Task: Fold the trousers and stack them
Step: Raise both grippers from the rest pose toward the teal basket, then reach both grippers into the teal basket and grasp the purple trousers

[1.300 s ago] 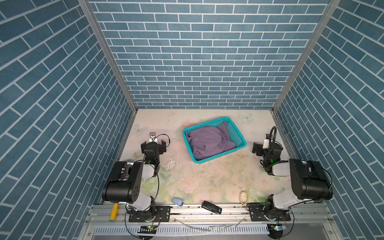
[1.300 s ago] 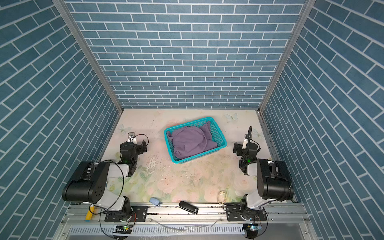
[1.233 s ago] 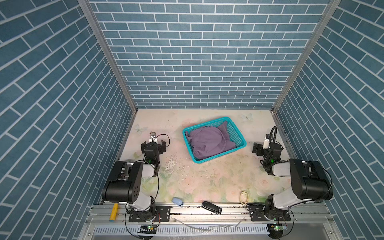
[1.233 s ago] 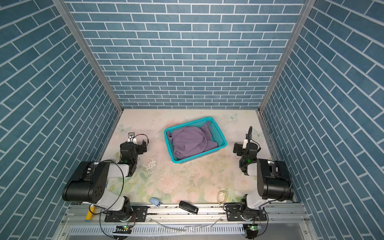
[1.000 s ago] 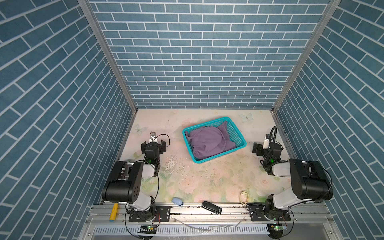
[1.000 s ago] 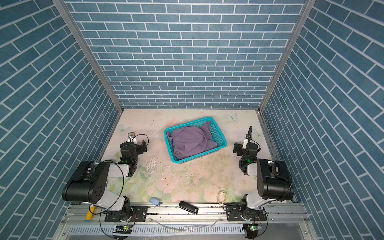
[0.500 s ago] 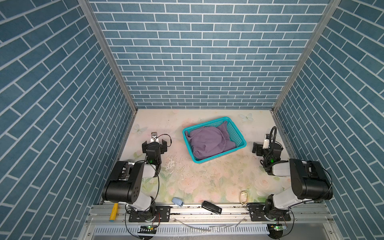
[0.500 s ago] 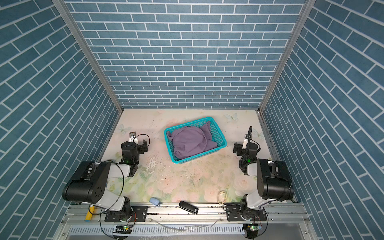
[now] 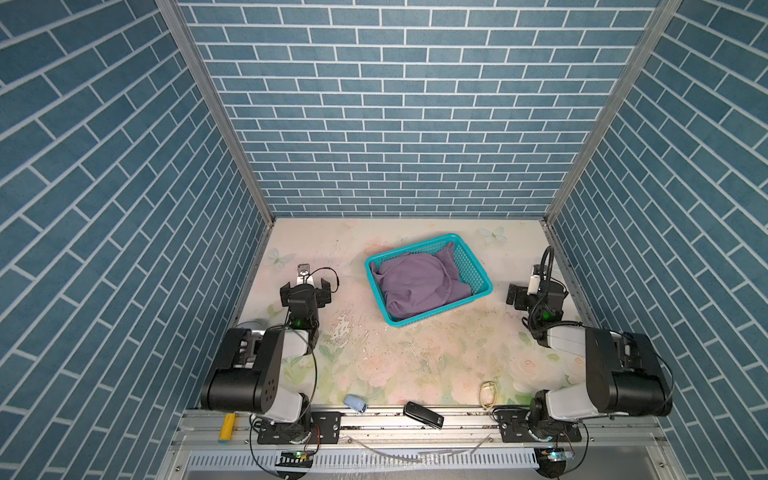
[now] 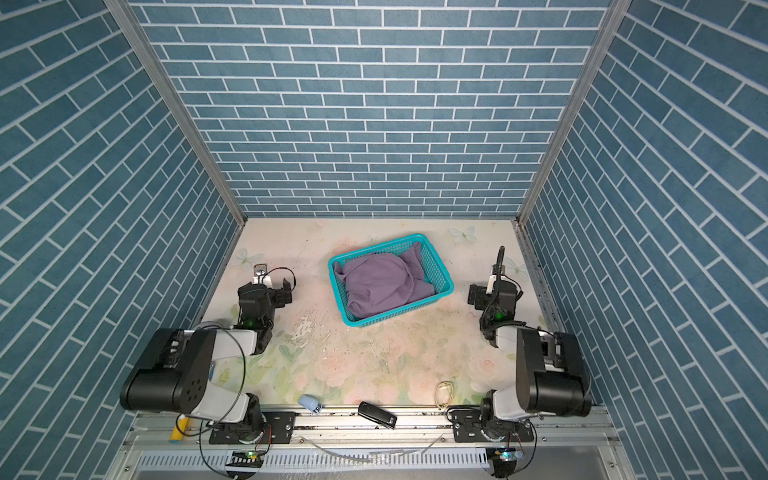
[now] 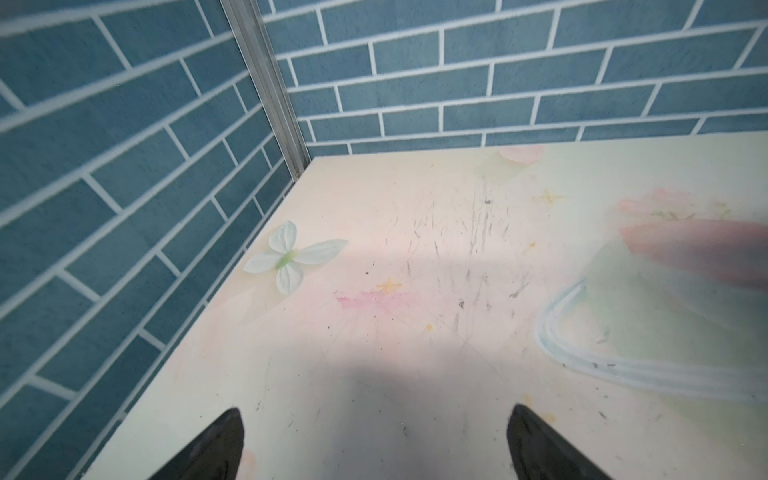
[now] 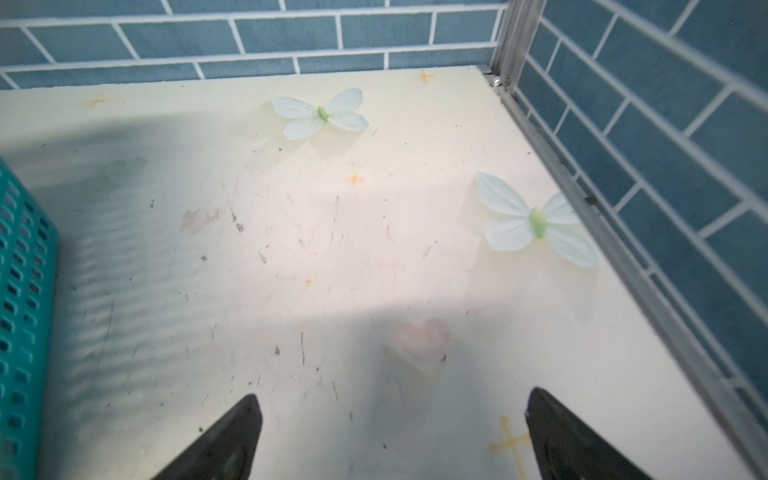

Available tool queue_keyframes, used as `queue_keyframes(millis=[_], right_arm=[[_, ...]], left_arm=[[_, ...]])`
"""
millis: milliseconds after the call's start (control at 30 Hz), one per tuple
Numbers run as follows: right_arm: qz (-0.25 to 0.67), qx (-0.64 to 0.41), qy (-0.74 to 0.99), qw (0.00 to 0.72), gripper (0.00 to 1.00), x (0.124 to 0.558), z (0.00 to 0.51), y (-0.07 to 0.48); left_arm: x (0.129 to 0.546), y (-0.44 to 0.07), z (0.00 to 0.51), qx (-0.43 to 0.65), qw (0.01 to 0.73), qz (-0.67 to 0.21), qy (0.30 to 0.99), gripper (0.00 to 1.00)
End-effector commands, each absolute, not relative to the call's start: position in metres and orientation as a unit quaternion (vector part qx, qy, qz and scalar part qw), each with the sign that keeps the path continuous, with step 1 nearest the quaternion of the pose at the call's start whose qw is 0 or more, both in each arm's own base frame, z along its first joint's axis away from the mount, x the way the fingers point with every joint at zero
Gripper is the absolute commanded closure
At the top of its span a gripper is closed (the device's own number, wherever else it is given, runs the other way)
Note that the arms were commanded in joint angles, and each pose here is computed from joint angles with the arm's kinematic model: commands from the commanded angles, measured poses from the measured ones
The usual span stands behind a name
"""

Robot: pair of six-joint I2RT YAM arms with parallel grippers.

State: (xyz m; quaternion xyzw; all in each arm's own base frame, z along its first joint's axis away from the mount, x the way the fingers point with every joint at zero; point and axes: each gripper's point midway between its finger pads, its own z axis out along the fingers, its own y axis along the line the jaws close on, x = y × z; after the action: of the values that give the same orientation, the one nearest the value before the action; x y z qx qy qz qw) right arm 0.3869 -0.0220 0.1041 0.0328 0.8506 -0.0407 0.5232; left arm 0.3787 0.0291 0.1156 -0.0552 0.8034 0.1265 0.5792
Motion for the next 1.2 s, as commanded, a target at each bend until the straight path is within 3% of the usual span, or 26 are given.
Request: queue_keyframes(millis=[0,67,233,333,500,733,967,1167], right_arm=[[-0.141,0.063,0.835,0.528,0.01,0.385,0.162,-0.036],[-0.192,0.08,0.819,0.535,0.01,0.377,0.185,-0.038],[-0.161,0.142,0.839,0.5,0.01,0.357,0.202,-0.028],[-0.176,0.137,0.85,0.476,0.01,0.35,0.208,-0.013],[-0.15,0.072,0.856,0.49,0.01,0.352,0.226,0.048],[-0.012,-0.121,0.873,0.473,0.01,0.371,0.22,0.193],[0.162,-0.193,0.88,0.402,0.01,0.373,0.181,0.298],[0.223,-0.201,0.894,0.333,0.01,0.374,0.128,0.339]], left_arm=[[0.372,0.034,0.152,-0.076,0.59,0.156,0.789,0.01],[0.369,0.043,0.171,-0.124,0.59,0.158,0.782,0.01],[0.337,0.073,0.204,-0.336,0.533,0.137,0.764,0.01],[0.326,0.074,0.217,-0.372,0.533,0.113,0.751,0.01],[0.345,0.032,0.223,-0.316,0.543,-0.015,0.778,0.01],[0.371,-0.035,0.199,-0.243,0.462,-0.15,0.84,0.13],[0.372,-0.097,0.165,-0.179,0.412,-0.192,0.872,0.19],[0.376,-0.144,0.143,-0.154,0.378,-0.226,0.885,0.22]])
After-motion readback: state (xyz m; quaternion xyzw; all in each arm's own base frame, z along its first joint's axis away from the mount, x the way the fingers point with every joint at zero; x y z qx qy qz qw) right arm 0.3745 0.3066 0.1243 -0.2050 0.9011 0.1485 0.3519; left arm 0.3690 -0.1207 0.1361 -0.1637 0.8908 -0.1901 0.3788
